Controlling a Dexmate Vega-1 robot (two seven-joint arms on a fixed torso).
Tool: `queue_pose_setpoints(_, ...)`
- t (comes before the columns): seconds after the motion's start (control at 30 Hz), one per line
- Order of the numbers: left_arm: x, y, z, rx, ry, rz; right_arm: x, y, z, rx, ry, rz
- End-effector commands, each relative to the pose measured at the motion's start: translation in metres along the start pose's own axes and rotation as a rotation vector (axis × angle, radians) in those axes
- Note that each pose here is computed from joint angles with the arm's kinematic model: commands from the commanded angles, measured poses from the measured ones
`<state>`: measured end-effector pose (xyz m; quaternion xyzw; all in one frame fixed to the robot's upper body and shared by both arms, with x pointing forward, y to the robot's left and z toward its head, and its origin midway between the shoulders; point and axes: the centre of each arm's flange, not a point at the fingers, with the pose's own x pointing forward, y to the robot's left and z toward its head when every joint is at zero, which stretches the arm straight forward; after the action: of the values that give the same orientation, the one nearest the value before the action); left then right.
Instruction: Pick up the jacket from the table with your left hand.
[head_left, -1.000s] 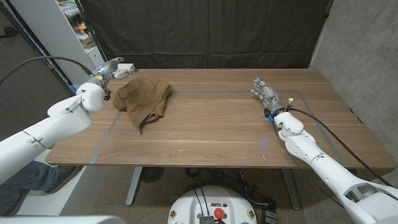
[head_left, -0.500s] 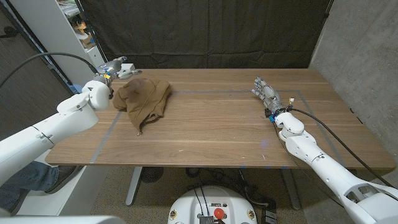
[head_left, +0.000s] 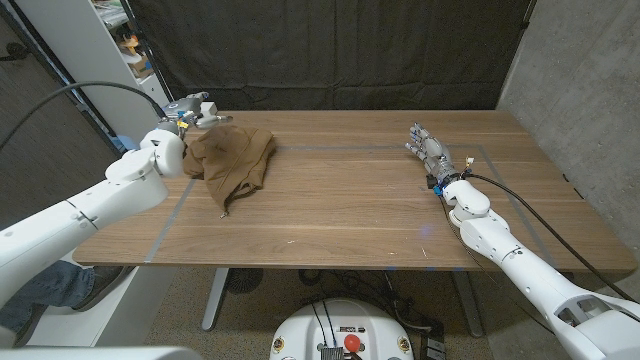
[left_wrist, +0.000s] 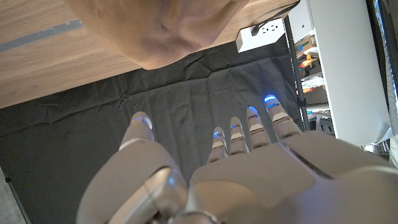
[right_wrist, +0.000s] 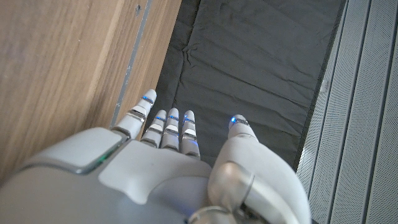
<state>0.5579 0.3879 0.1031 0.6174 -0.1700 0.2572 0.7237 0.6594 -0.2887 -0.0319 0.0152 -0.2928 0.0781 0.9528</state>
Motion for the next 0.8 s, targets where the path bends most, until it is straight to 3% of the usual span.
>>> queue_pose_setpoints(0.03, 0.008, -0.011, 0.005, 0.037, -0.001, -0.017, 0.000, 0.000, -0.003, 0.002, 0.007, 0.000)
queue_pose_setpoints(0.8, 0.018, -0.040, 0.005, 0.061, 0.014, -0.069, 0.003, 0.005, -0.005, 0.003, 0.007, 0.002)
